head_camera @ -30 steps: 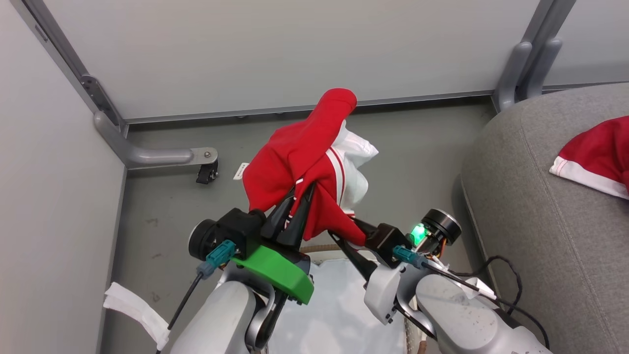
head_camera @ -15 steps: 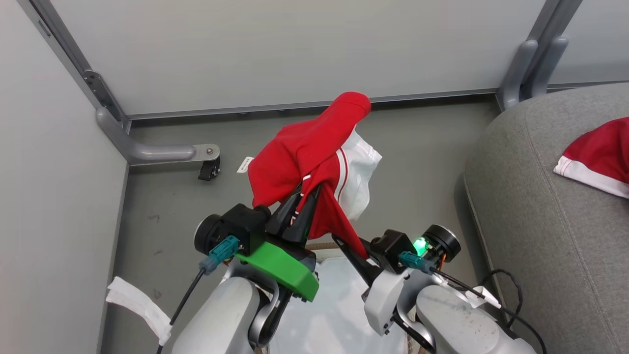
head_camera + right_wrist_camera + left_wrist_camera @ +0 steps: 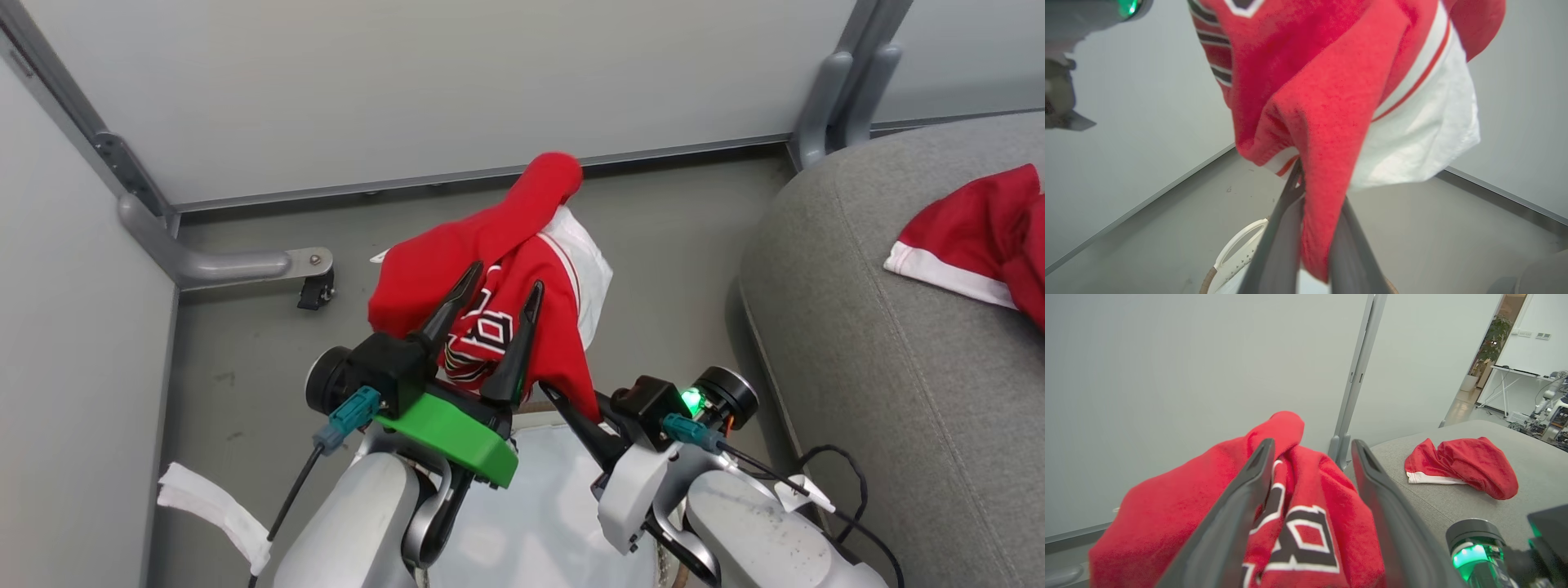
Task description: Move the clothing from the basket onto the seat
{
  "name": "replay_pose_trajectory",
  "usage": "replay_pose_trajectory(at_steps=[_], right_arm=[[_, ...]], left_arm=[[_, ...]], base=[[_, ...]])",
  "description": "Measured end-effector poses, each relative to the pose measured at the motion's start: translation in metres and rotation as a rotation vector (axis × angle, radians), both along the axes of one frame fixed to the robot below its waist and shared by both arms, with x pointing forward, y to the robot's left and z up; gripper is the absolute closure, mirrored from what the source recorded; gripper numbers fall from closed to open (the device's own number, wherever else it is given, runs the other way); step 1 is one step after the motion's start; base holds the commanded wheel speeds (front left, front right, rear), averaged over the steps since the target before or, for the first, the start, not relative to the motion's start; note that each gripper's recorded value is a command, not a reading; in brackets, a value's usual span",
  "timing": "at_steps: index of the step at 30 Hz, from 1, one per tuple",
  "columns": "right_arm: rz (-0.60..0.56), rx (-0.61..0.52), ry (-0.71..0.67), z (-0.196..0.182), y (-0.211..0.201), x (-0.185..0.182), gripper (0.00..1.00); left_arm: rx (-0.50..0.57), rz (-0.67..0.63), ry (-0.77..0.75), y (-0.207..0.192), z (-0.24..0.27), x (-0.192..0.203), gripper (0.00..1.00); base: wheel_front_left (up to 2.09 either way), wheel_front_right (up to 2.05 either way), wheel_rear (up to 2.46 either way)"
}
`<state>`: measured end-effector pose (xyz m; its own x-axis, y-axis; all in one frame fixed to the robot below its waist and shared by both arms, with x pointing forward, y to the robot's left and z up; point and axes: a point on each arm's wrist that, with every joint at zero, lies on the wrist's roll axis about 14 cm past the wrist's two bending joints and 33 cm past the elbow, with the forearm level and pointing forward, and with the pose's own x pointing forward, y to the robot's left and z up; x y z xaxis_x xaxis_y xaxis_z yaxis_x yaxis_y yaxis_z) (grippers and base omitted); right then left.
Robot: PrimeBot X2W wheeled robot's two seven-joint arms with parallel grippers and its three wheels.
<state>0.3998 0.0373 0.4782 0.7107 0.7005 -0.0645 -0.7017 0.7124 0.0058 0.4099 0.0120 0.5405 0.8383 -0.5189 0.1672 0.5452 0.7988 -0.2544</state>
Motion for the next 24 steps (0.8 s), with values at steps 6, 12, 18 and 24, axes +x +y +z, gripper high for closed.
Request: replay_pose_trajectory(at_steps=[6, 12, 18, 24], right_arm=[[-0.071, 0.044, -0.027, 0.014, -0.022, -0.002, 1.00], [-0.191, 0.073, -0.059, 0.027, -0.061, -0.005, 1.00], [-0.347, 0.093, -0.075, 0.034, -0.111, -0.013, 1.00], [-0.559, 0.122, -0.101, 0.043, -0.175, -0.027, 1.00]], left_arm=[[0.015, -0.047, -0.002, -0.019, -0.005, 0.001, 0.00], [0.038, -0.147, -0.017, -0.053, -0.009, -0.001, 0.00], [0.066, -0.289, -0.031, -0.095, -0.017, -0.010, 0.00], [0.058, -0.463, -0.040, -0.146, -0.020, -0.033, 0.00]], base=[[0.00, 0.00, 0.00], [0.00, 0.00, 0.00], [0.00, 0.00, 0.00], [0.00, 0.00, 0.00]])
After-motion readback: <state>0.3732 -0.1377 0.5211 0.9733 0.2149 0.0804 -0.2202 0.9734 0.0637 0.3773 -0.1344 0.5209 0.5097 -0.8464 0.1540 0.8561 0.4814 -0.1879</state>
